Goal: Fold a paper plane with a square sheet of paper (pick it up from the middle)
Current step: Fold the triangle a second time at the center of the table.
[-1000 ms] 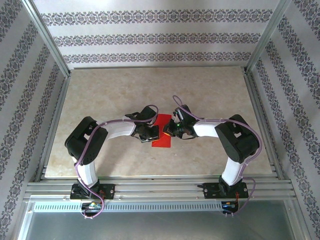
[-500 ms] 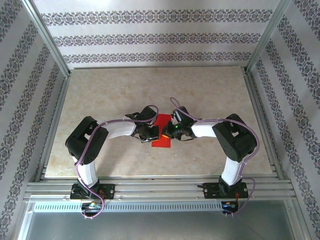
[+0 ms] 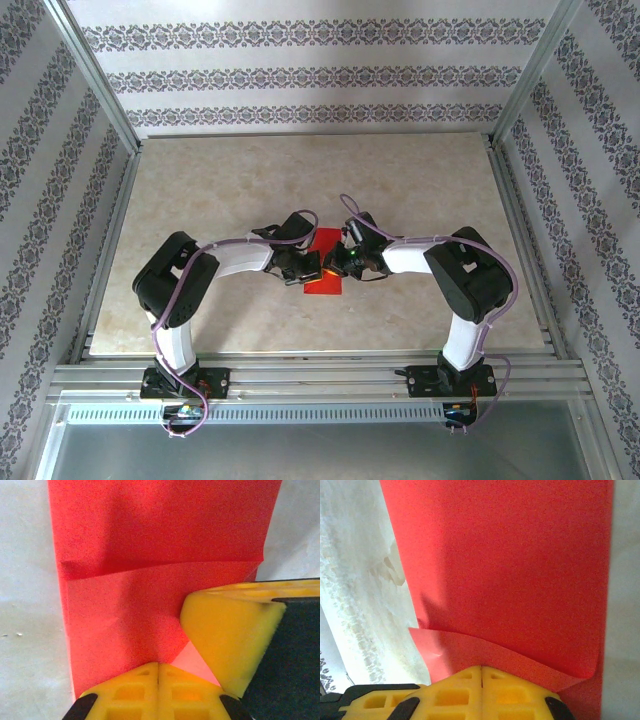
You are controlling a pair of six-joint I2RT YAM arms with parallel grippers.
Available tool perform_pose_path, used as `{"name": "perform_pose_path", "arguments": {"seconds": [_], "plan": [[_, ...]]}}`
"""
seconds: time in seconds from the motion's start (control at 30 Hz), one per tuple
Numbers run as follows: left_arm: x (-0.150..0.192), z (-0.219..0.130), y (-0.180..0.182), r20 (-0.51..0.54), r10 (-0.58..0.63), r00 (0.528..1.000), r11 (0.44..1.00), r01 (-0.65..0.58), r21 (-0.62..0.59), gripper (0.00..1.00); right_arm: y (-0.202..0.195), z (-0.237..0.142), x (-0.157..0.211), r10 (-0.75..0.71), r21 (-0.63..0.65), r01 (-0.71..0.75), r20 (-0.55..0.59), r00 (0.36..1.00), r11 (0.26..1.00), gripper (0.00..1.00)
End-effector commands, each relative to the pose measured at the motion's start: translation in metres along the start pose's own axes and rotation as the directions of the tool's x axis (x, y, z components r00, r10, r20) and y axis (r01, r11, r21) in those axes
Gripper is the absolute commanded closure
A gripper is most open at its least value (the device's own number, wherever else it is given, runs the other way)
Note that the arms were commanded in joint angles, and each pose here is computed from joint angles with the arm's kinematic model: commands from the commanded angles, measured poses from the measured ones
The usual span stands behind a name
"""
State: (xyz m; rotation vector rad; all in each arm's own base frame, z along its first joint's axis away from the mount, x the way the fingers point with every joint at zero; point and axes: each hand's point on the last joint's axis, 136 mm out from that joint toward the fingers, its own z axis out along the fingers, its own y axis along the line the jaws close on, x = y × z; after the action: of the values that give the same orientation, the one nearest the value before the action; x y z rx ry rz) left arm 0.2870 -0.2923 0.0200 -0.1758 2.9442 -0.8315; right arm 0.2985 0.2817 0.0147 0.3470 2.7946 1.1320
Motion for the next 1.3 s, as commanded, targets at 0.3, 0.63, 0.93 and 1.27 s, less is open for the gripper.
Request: {"name": "perform_pose_path", "arguments": {"seconds": [0.3, 0.63, 0.93, 1.27], "plan": [[0.030, 0.000, 0.036, -0.057, -0.035, 0.998, 0.995, 0.030, -0.092, 0.97, -0.043, 0.006, 0.007, 0.068, 0.169, -0.063, -0.025, 0.997, 0.984, 0.97], [0.062, -0.024, 0.058, -0.084, -0.042, 0.996, 0.992, 0.032, -0.122, 0.98, -0.048, 0.007, 0.008, 0.080, 0.194, -0.073, -0.027, 0.996, 0.978, 0.97], [0.041, -0.053, 0.029, 0.006, 0.049, 0.999, 0.996, -0.048, -0.071, 0.97, -0.048, 0.005, 0.008, 0.068, 0.199, -0.060, -0.029, 0.997, 0.978, 0.97], [0.004, -0.019, 0.005, 0.048, 0.026, 0.998, 1.000, -0.026, -0.012, 1.00, -0.041, 0.005, 0.007, 0.059, 0.172, -0.052, -0.033, 0.998, 0.984, 0.97]]}}
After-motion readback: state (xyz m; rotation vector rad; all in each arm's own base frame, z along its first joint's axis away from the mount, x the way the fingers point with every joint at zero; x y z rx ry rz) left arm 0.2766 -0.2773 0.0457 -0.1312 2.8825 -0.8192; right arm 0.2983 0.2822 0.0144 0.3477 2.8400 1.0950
